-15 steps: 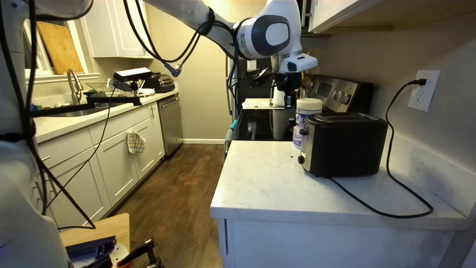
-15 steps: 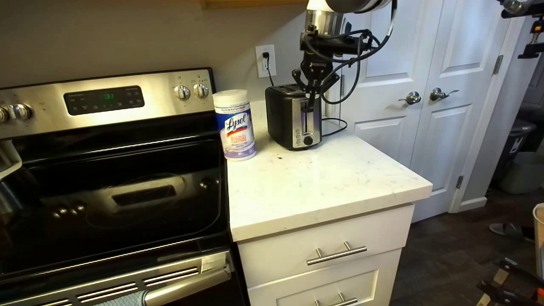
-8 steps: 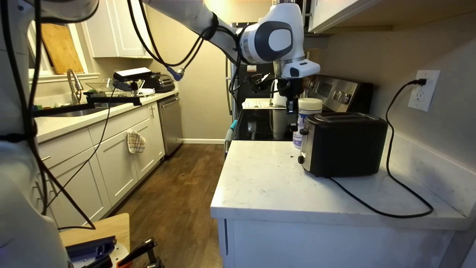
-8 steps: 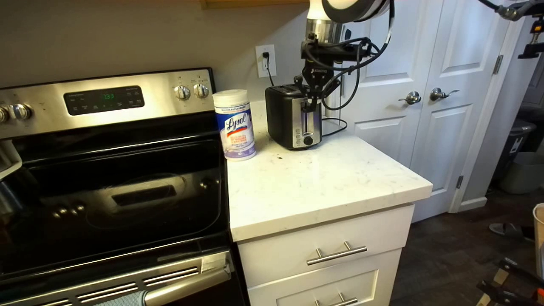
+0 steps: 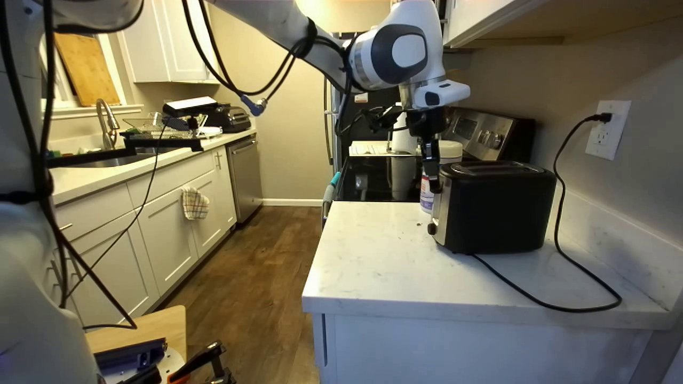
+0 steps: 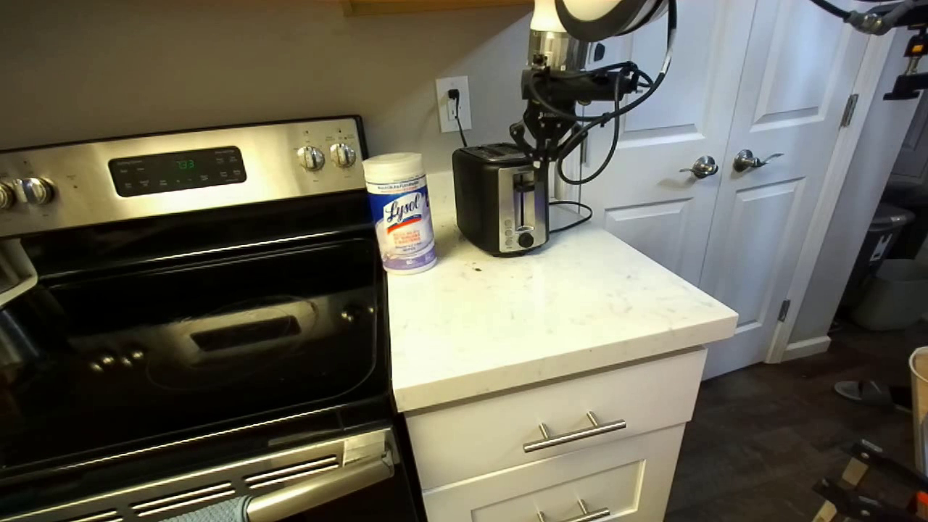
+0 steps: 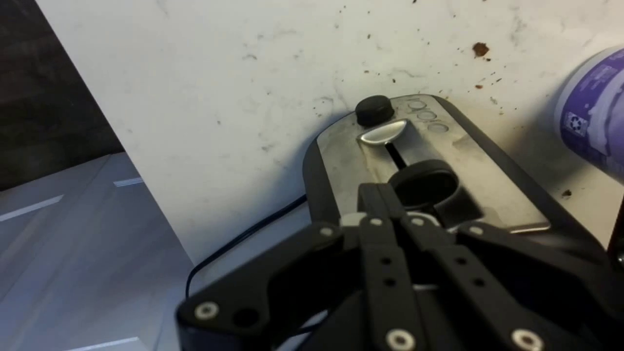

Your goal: Push down the toaster lever

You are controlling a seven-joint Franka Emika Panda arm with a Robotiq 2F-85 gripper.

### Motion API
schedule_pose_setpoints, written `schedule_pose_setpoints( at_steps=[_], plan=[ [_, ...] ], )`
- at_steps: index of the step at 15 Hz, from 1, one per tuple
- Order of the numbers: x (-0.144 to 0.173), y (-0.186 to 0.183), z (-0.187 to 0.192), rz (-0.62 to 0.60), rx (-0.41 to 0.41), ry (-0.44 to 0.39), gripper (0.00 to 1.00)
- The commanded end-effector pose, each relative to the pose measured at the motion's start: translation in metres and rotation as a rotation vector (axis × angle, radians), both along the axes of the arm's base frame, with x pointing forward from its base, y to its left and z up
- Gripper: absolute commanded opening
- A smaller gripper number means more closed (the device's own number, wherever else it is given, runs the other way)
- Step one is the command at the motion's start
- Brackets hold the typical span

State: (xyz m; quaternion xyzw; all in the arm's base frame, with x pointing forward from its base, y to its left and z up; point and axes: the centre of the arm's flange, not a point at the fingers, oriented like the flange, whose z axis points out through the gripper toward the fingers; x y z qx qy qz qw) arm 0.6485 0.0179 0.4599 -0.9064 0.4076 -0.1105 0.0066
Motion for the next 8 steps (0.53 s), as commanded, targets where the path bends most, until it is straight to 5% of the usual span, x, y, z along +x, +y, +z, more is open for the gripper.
schedule_pose_setpoints(
  at_steps=[1, 8],
  plan=[
    [0.003, -0.005, -0.002, 0.012, -0.013, -0.039, 0.0],
    [0.011, 0.006, -0.001, 0.031, 0.013, -0.075, 0.0]
  ],
)
